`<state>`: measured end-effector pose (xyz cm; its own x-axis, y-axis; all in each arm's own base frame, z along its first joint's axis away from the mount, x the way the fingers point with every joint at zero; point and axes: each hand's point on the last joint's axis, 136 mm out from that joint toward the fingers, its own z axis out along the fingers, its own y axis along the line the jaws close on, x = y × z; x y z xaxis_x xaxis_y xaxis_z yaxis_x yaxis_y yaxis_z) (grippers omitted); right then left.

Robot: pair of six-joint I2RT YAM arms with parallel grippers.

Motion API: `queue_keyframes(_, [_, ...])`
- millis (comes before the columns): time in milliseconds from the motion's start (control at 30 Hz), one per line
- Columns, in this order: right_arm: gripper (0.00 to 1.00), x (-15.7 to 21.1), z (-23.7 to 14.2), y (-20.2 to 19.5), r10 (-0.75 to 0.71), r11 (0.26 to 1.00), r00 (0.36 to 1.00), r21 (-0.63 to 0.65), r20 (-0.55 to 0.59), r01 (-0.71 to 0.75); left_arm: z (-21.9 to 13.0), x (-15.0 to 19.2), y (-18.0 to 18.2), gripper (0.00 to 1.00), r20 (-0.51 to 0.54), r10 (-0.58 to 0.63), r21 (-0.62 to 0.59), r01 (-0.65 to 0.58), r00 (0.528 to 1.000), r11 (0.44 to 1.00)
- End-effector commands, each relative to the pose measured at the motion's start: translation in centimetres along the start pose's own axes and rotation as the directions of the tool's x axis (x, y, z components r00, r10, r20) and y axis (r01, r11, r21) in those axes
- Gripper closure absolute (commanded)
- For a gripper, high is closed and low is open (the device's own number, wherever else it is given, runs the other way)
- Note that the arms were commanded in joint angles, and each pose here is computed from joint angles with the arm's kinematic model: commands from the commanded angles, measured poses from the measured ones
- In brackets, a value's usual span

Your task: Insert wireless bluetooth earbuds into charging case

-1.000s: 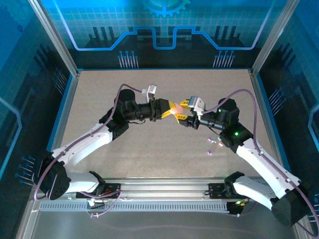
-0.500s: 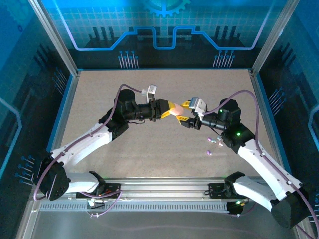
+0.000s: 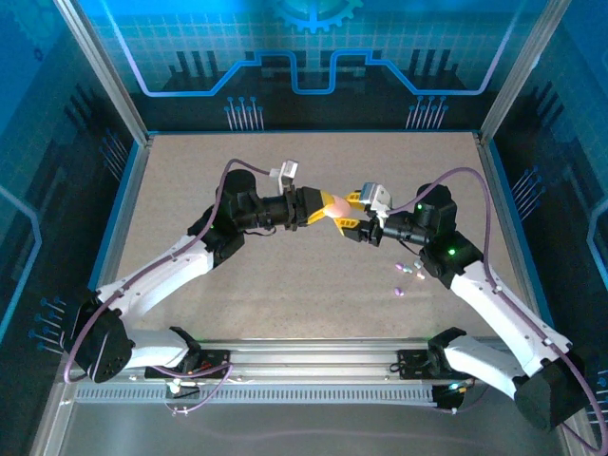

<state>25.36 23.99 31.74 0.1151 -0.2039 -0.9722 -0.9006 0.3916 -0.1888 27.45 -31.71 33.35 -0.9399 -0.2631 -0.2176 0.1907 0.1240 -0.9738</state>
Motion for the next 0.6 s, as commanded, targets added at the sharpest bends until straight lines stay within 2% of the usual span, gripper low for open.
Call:
queue_keyframes(0, [0.62,-2.0,-0.6,-0.9,-0.043,0.998,0.998,0.041,0.040,0.042,-0.1,0.7,-2.6,0.93,-0.043,0.031,0.053,-0.029,0.999,0.998])
queue_keyframes(100, [0.67,-2.0,-1.0,-0.5,-0.043,0.999,0.998,0.031,0.038,0.042,-0.2,0.6,-2.3,0.93,-0.038,0.040,0.029,-0.039,0.998,0.999])
queue_keyframes(133, [0.69,-1.9,-1.0,-0.3,-0.039,0.999,0.999,0.022,0.035,0.038,-0.1,0.6,-2.2,0.89,-0.039,0.045,0.025,-0.044,0.998,0.999])
queue_keyframes(167, [0.70,-1.8,-1.0,-0.2,-0.031,0.999,0.999,0.012,0.029,0.031,-0.2,0.6,-2.2,0.76,-0.041,0.055,0.022,-0.054,0.998,0.998])
queue_keyframes(267, [0.72,-1.1,-1.0,0.7,0.015,0.998,1.000,-0.053,0.008,-0.014,-0.3,0.7,-2.1,0.46,-0.044,0.125,0.001,-0.125,0.991,0.992])
queue_keyframes(300, [0.72,-0.9,-0.9,1.0,0.034,0.997,0.999,-0.075,0.002,-0.034,-0.5,0.6,-2.1,0.41,-0.043,0.163,-0.012,-0.164,0.986,0.986])
queue_keyframes(367, [0.72,-1.7,-1.0,1.2,0.091,0.987,0.996,-0.135,0.001,-0.090,-1.1,0.8,-2.2,0.38,-0.049,0.321,-0.042,-0.323,0.946,0.945])
queue_keyframes(433, [0.72,-1.9,-1.0,1.6,0.163,0.964,0.986,-0.211,-0.018,-0.163,-2.1,0.9,-2.1,0.36,-0.049,0.515,-0.076,-0.518,0.856,0.852])
queue_keyframes(533, [0.73,-2.6,-0.8,1.9,0.244,0.921,0.968,-0.301,-0.052,-0.248,-3.2,1.9,-2.2,0.36,-0.049,0.758,-0.045,-0.760,0.650,0.648])
queue_keyframes(567, [0.73,-2.9,-0.8,2.1,0.259,0.906,0.964,-0.332,-0.058,-0.263,-3.5,2.3,-2.1,0.37,-0.045,0.823,-0.027,-0.824,0.567,0.566])
